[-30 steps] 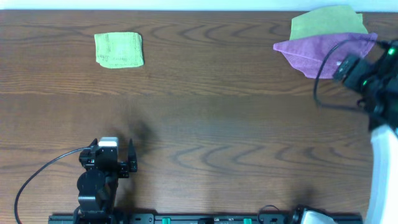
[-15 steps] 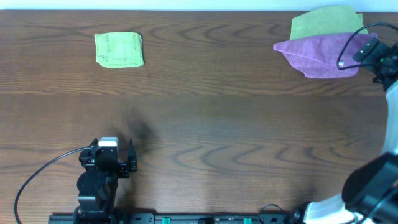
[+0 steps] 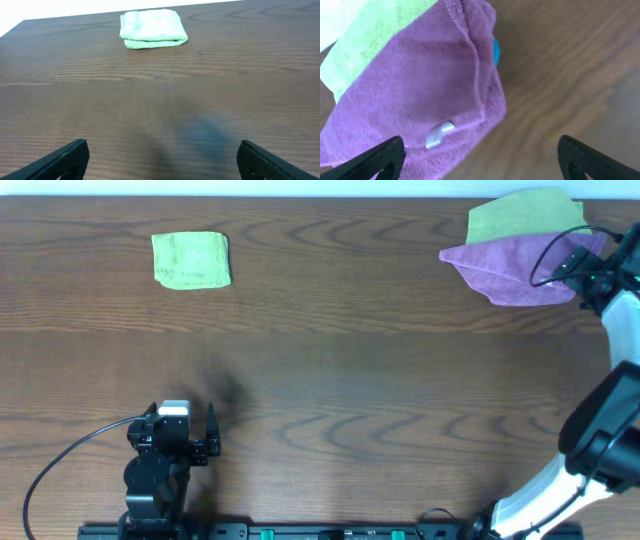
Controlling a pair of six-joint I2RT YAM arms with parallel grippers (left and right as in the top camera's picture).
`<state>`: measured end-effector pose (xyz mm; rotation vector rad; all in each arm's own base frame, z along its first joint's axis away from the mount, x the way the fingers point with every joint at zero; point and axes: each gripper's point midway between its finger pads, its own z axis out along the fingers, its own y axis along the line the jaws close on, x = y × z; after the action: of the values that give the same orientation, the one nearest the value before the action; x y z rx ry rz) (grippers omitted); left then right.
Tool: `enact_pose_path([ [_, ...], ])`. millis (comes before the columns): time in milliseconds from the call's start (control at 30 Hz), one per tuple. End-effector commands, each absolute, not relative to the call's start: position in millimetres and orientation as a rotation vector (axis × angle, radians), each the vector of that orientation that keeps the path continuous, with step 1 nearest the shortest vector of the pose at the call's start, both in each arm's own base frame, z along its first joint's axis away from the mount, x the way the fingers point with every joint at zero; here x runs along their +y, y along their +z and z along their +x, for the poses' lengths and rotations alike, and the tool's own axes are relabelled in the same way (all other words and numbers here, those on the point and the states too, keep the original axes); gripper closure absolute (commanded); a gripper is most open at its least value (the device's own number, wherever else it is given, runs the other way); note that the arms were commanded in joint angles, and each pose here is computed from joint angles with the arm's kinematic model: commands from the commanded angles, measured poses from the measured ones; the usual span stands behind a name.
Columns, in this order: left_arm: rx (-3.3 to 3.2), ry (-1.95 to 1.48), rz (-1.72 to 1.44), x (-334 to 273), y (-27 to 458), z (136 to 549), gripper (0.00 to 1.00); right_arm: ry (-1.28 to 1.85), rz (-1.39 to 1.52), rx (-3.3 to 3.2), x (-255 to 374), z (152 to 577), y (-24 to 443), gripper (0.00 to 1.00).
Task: Fold the cloth
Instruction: 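Reach the right gripper to the purple cloth on the pile and grasp its edge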
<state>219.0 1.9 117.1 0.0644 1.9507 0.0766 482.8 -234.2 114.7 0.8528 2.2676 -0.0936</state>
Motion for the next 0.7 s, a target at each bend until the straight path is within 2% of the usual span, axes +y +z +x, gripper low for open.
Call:
enact_pose_path([
  [0,1.967,0.097,0.071,4,109,219,0.04,-0.017,0.823,2.247,-234,496,113,0.05],
  [433,1.967,0.097,0.071,4,109,219,0.05,0.102,0.896,2.182,-247,512,82,0.11],
  [567,1.967,0.097,0.071,4,109,219,0.05,0.143,0.9,2.165,-247,517,75,0.21],
  [667,1.967,0.097,0.071,4,109,219,0.05,0.168,0.888,2.159,-245,521,74,0.22],
])
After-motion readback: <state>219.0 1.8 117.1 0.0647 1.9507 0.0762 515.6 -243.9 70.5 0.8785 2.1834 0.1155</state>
